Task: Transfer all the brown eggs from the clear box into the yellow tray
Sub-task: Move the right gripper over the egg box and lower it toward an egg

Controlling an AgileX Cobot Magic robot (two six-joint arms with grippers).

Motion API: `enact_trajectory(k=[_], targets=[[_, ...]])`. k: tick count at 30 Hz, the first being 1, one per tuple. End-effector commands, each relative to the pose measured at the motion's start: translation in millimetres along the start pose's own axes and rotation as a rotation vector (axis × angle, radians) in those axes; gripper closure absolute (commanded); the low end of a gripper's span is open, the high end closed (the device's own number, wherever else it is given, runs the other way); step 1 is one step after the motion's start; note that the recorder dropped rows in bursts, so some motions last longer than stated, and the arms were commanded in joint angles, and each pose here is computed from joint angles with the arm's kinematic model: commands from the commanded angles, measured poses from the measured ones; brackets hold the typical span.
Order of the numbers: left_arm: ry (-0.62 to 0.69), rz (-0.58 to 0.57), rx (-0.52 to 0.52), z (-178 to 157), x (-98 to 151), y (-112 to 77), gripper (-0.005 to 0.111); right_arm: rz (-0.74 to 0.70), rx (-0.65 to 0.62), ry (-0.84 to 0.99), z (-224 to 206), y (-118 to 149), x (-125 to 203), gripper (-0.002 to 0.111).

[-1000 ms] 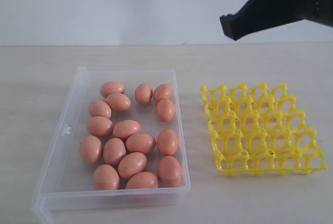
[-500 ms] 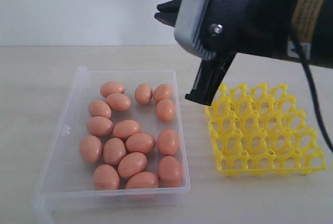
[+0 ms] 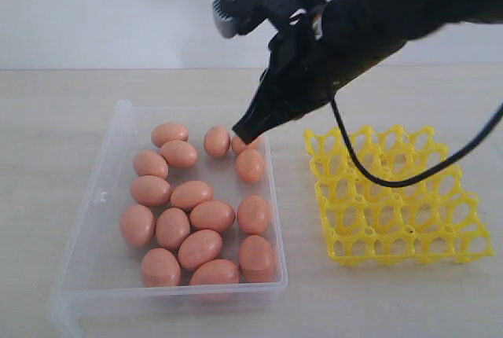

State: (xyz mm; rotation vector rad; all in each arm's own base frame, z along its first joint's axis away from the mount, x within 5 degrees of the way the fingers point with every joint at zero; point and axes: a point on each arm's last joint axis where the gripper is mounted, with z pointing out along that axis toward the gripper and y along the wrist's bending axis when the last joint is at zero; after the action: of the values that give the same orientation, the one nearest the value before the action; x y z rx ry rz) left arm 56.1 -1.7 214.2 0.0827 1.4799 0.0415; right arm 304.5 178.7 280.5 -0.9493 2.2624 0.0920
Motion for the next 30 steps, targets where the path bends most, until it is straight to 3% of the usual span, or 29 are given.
enact_trajectory(k=[1, 4, 7, 13, 16, 19, 22, 30], targets=[[0.001, 0.000, 0.003, 0, 1, -0.3, 0.103, -0.030, -0.349, 0.204, 14, 21, -10, 0.108], [0.001, 0.000, 0.003, 0, 1, -0.3, 0.103, -0.055, -0.353, 0.201, 22, 18, -20, 0.108], [0.000, -0.002, 0.018, 0, 1, -1.1, 0.103, -0.281, -0.361, 0.163, 26, 17, -21, 0.106], [-0.001, -0.002, 0.026, 0, 1, -1.5, 0.103, -0.573, -0.347, 0.061, 27, 15, -26, 0.069], [-0.001, -0.002, 0.026, 0, 1, -1.5, 0.103, -0.630, -0.303, 0.006, 29, 12, -31, 0.065], [-0.001, -0.002, 0.026, 0, 1, -1.5, 0.103, -0.623, -0.230, -0.068, 30, 8, -39, 0.065], [-0.001, -0.002, 0.026, 0, 1, -1.5, 0.103, -0.569, -0.244, -0.102, 32, 10, -42, 0.065], [-0.001, -0.002, 0.026, 0, 1, -1.5, 0.103, -0.509, -0.366, 0.075, 94, 21, -13, 0.065]])
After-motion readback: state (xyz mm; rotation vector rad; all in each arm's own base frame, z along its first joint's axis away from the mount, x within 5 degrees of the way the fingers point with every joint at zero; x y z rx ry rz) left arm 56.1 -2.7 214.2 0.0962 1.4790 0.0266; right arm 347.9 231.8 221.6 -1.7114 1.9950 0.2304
